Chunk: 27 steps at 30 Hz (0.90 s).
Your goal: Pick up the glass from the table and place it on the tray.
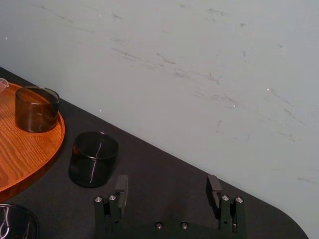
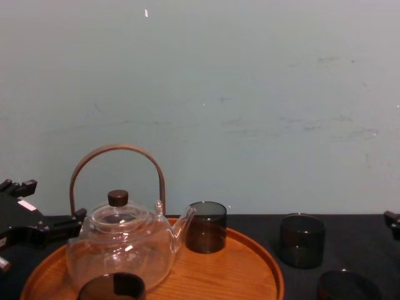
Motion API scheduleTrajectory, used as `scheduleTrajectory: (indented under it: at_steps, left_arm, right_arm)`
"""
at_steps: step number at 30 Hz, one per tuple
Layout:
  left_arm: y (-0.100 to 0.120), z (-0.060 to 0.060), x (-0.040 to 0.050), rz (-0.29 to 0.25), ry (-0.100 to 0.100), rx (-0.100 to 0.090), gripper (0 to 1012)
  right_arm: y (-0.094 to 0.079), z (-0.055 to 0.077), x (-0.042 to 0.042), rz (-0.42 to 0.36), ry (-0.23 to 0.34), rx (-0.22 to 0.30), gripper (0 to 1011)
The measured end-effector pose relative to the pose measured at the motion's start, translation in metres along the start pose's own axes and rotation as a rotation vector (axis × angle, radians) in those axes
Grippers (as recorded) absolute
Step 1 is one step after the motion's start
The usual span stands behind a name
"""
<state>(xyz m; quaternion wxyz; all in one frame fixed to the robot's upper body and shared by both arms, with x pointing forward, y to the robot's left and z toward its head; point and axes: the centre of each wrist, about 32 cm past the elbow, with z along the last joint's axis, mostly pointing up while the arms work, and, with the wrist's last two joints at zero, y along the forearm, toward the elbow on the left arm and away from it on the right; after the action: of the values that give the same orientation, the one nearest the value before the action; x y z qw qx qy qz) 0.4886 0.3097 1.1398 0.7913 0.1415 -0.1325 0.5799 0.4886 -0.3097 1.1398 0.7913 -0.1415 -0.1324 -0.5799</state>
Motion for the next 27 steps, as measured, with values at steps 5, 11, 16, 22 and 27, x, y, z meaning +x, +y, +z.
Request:
scheduleTrajectory:
  at_steps: [5,11,16,22,27]
  left_arm:
    - [0.0000,0.0000,0.0000,0.000,0.000,0.000,1009]
    - [0.0000,0.0000,0.0000,0.000,0.000,0.000,1010]
    - [0.0000,0.0000,0.0000,0.000,0.000,0.000,1009]
    - [0.0000,0.0000,0.0000,0.000,0.000,0.000,1009]
    - [0.0000,0.0000,0.0000,0.000,0.000,0.000,1010]
  right_arm:
    - [0.0000,0.0000,0.0000,0.000,0.000,0.000,1002]
    - [0.0000,0.0000,0.0000,0.000,0.000,0.000,1002]
    - [0.0000,0.0000,0.0000,0.000,0.000,0.000,1002]
    - [0.0000,0.0000,0.0000,0.000,0.000,0.000,1002]
    - [0.0000,0.0000,0.0000,0.000,0.000,0.000,1002]
